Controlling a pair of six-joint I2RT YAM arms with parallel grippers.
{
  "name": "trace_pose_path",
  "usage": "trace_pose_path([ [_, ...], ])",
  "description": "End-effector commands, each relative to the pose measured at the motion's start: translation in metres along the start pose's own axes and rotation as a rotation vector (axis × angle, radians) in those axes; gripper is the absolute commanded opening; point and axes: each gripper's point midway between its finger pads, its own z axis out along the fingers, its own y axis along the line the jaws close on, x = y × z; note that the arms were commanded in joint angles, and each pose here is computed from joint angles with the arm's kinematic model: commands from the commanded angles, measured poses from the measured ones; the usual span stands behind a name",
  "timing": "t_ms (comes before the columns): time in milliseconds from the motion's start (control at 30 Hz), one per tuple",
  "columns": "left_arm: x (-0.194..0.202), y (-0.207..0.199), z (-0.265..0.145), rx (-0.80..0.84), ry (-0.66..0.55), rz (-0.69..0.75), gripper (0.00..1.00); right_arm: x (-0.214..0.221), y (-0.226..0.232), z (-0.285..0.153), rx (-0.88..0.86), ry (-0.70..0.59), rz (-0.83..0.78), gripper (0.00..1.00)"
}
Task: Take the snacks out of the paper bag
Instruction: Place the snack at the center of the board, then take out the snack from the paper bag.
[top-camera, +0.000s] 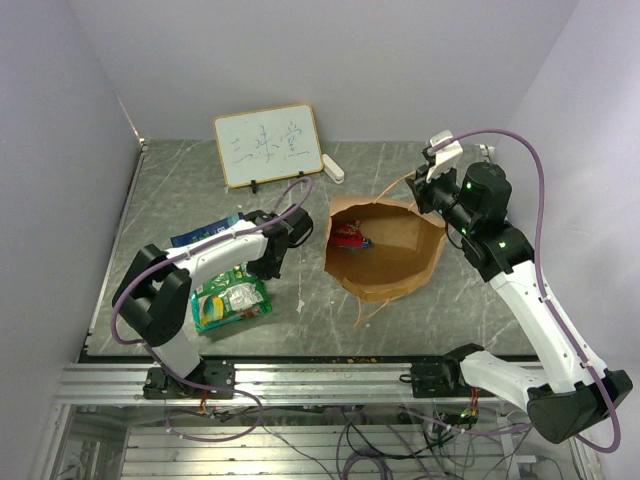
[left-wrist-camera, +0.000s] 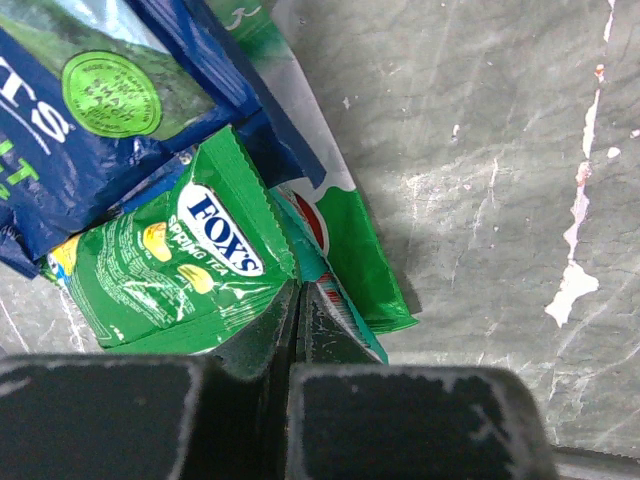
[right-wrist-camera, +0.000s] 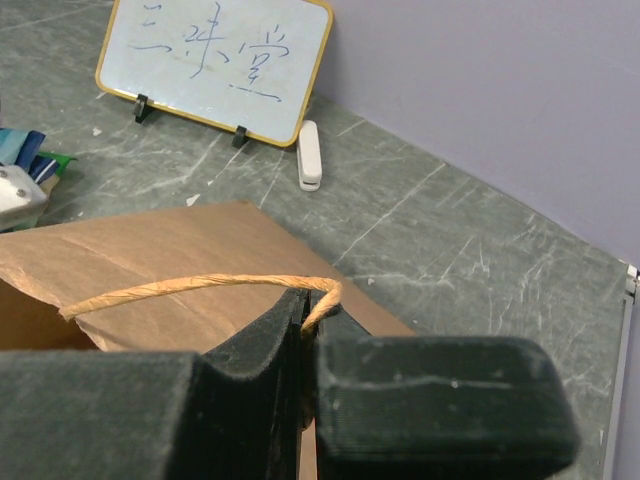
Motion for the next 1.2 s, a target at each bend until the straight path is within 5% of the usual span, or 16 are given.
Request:
trace_pose_path([
  [0, -0.01, -0.014, 0.002, 0.053, -0.032, 0.017, 0.07, -0.003, 0.001, -0.005, 0.002, -0.011, 0.0, 0.03],
  [200, 0.003, -0.005, -0.003, 0.018, 0.012, -0.011, 0.13, -0.001, 0.001, -0.004, 0.004, -0.007, 0.001, 0.03],
  [467, -0.004, 0.011, -0.036, 0.019, -0.043, -0.1, 0.48, 0.002, 0.002, -0.003, -0.004, -0.002, -0.001, 0.03],
  [600, -0.022, 0.011, -0.064, 0.079, -0.11, -0.139, 0.77, 0.0, 0.008, -0.001, -0.041, -0.006, -0.004, 0.03],
  [900, -0.07, -0.006, -0.128, 0.305, -0.298, -0.16, 0.83, -0.007, 0.04, -0.006, -0.228, -0.056, -0.028, 0.01],
  [1167, -0.102, -0.043, -0.231, 0.764, -0.621, -0.225, 0.91, -0.015, 0.062, -0.013, -0.354, -0.104, -0.03, 0.0],
])
